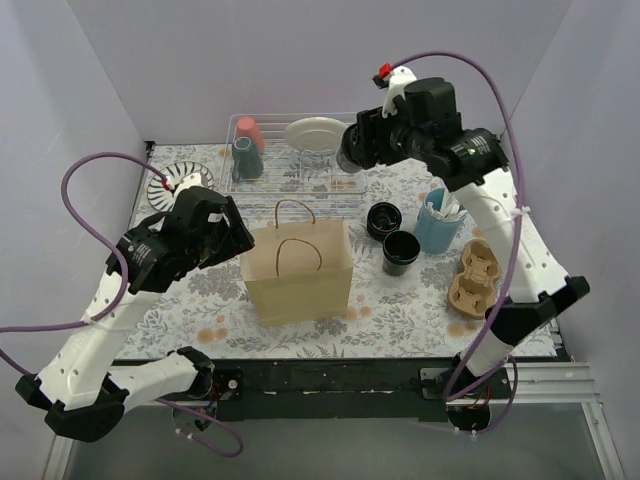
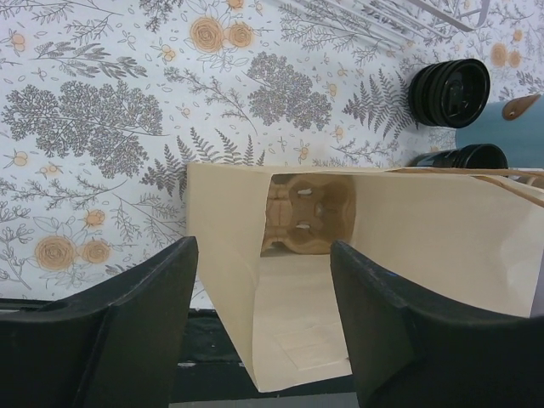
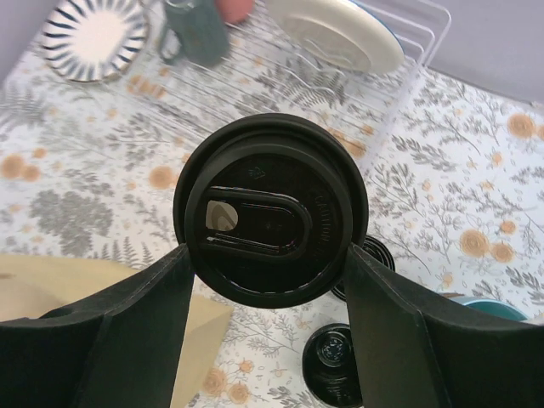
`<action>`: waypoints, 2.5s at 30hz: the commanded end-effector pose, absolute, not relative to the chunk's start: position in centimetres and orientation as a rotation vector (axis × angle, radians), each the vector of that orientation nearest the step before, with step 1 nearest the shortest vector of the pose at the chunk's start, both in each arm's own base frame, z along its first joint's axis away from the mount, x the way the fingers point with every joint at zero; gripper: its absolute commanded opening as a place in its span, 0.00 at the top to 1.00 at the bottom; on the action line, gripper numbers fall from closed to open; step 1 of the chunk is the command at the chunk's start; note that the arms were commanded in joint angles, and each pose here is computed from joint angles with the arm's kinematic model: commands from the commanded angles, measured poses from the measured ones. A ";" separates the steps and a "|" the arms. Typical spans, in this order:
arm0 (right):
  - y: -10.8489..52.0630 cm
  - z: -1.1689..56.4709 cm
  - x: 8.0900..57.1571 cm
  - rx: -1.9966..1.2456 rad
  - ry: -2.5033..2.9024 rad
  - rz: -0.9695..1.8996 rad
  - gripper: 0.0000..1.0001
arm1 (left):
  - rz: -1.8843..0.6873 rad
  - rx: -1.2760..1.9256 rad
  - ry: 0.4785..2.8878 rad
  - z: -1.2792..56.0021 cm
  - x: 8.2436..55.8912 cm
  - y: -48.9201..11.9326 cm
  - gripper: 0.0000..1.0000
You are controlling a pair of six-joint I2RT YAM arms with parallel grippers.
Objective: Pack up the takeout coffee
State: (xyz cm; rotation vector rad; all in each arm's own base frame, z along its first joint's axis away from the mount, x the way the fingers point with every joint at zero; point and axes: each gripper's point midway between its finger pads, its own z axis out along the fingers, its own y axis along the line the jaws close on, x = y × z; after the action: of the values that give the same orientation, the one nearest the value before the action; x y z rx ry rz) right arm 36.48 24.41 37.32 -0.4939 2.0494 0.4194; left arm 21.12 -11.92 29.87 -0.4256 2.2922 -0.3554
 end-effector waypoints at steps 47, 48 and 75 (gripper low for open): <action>33.1 33.5 17.5 -1.327 1.694 0.625 0.49 | -0.752 0.100 2.051 32.5 20.0 -17.4 1.00; 33.5 33.0 16.9 -1.355 1.688 0.620 0.49 | -0.750 0.102 2.052 32.2 20.0 -17.4 1.00; 32.6 25.9 13.0 -1.400 1.689 0.450 0.52 | -0.653 -0.216 2.360 27.7 14.3 -12.8 0.53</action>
State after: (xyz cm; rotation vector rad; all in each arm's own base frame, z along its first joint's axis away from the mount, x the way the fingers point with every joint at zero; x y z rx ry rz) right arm 12.22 32.31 24.18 -1.5024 1.7286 0.4436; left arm 15.35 -13.35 27.77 -0.2047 2.3283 -0.6604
